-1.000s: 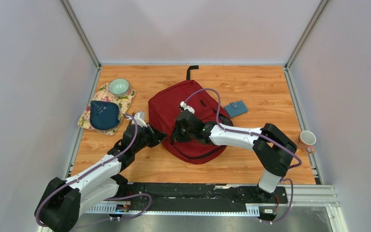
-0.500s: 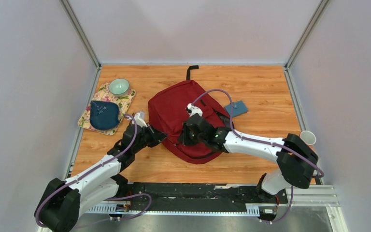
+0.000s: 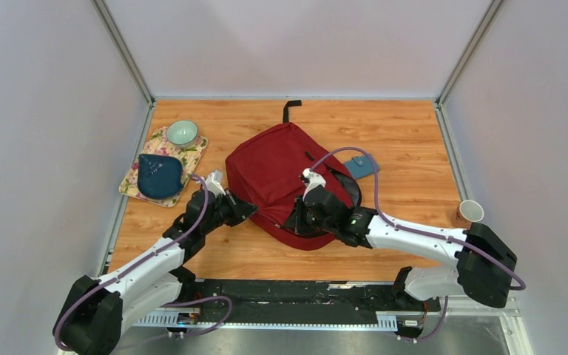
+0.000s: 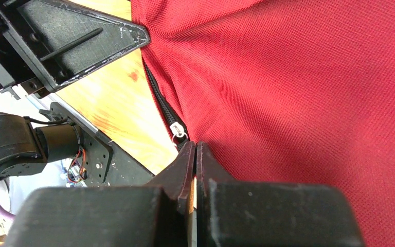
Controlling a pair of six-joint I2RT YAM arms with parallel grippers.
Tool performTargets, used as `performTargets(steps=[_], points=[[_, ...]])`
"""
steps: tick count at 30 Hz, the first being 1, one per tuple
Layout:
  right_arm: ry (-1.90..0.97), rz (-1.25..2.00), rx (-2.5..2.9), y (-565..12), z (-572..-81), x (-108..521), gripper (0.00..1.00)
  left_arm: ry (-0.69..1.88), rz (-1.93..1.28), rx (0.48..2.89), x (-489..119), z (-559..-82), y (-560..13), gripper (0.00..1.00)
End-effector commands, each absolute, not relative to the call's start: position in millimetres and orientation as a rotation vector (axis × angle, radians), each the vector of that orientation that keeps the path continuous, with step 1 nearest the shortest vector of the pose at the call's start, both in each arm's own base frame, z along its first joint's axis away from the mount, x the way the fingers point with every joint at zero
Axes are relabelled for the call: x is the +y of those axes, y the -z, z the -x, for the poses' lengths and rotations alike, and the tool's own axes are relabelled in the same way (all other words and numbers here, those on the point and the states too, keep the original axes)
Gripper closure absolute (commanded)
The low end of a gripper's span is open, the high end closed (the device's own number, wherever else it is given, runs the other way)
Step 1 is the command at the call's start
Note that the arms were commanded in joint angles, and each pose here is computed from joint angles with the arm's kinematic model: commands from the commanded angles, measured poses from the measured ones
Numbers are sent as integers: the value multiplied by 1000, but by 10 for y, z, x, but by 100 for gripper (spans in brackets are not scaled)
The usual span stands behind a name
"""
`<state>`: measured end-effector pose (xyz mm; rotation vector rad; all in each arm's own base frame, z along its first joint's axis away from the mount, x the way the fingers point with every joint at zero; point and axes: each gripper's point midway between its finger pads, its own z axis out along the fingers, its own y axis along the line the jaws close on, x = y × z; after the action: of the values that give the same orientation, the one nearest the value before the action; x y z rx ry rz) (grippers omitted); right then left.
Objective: Pack the student bag
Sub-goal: Zip the student bag at the center of the board.
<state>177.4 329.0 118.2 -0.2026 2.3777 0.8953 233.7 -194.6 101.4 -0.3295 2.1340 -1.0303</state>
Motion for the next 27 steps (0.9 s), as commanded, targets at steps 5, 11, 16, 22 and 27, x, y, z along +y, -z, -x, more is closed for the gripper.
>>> performTargets(steps=[5, 11, 16, 22, 27], points=[[-869, 195, 2357, -1298, -1699, 3094, 100, 913, 355, 2132, -1710, -2420, -982, 100], [-870, 188, 2349, -1328, -1652, 2998, 100, 879, 382, 2137, -1573, -2410, -930, 100], [-919, 189, 2367, -1322, -1565, 3002, 100, 877, 392, 2137, -1524, -2393, -918, 100], [-970, 197, 2409, -1323, -1498, 3094, 100, 1077, 337, 2112, -1740, -2258, -983, 67], [-1024, 229, 2432, -1297, -1457, 3216, 100, 1277, 333, 2076, -1920, -2067, -1065, 34]])
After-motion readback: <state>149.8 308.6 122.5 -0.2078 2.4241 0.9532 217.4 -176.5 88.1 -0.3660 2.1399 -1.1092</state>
